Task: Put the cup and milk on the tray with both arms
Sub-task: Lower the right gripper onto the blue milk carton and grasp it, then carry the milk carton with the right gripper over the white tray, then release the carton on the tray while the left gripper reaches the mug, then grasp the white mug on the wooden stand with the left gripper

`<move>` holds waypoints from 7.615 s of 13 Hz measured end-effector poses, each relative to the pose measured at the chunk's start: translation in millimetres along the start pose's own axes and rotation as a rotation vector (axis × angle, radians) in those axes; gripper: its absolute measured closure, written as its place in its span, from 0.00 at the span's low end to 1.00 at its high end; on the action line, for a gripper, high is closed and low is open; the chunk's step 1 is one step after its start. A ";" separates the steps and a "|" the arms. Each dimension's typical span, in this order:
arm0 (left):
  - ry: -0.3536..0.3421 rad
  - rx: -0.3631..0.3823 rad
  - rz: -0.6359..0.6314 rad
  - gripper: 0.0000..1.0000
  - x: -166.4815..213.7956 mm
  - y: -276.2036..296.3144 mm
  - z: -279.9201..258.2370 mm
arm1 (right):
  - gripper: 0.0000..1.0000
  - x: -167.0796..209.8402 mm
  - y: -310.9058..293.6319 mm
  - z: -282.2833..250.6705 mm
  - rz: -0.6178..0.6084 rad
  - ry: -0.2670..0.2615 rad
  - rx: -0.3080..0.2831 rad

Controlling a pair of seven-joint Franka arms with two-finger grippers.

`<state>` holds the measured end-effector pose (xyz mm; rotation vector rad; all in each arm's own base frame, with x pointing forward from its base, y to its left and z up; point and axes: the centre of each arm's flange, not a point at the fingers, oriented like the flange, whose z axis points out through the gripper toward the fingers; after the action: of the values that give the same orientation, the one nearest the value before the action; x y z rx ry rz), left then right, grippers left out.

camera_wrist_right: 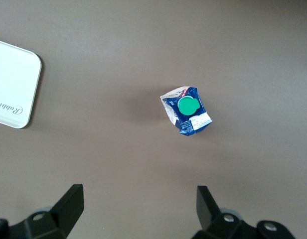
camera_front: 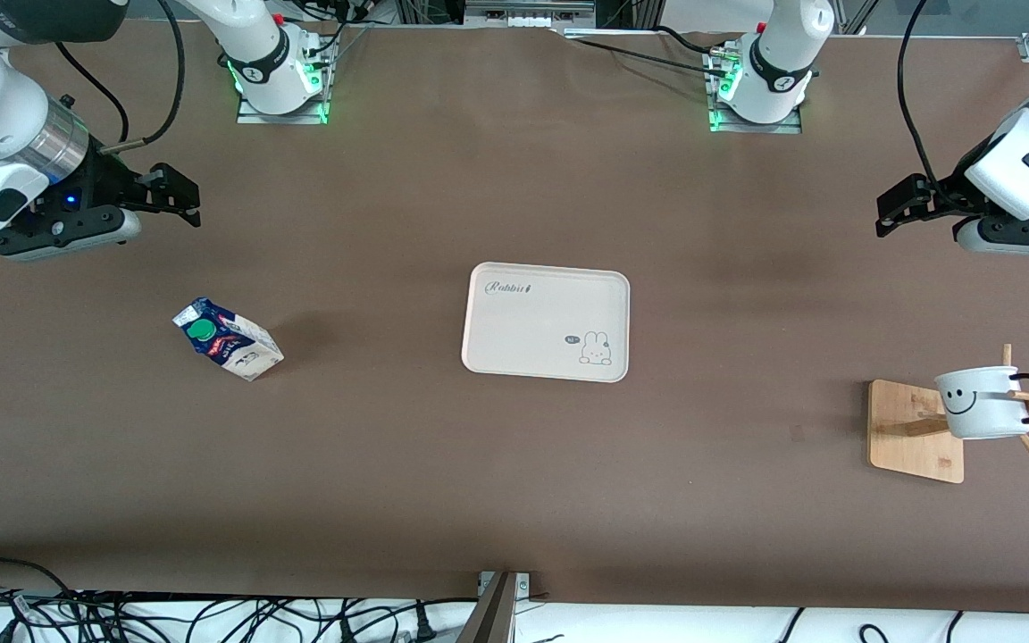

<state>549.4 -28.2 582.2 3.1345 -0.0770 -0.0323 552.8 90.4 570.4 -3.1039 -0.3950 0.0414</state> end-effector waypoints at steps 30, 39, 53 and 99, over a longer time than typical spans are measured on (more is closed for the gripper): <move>-0.001 0.001 0.013 0.00 0.2 7.1 0.4 | 0.46 42.4 68.3 226.7 -0.254 -0.019 -0.030; -0.001 0.001 0.013 0.00 0.2 7.3 0.4 | 0.62 71.0 -27.1 160.2 -0.087 -0.045 0.037; -0.001 0.001 0.014 0.00 0.2 7.6 0.4 | 0.62 65.2 -381.3 205.1 0.253 -0.045 0.109; 0.547 -0.207 -0.646 0.00 25.9 -139.4 174.2 | 0.00 29.8 13.6 -29.5 0.034 0.030 -0.025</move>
<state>578.5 108.8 406.6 2.6986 0.8615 0.7425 585.9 84.4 599.0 -3.1314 -0.3452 -0.0103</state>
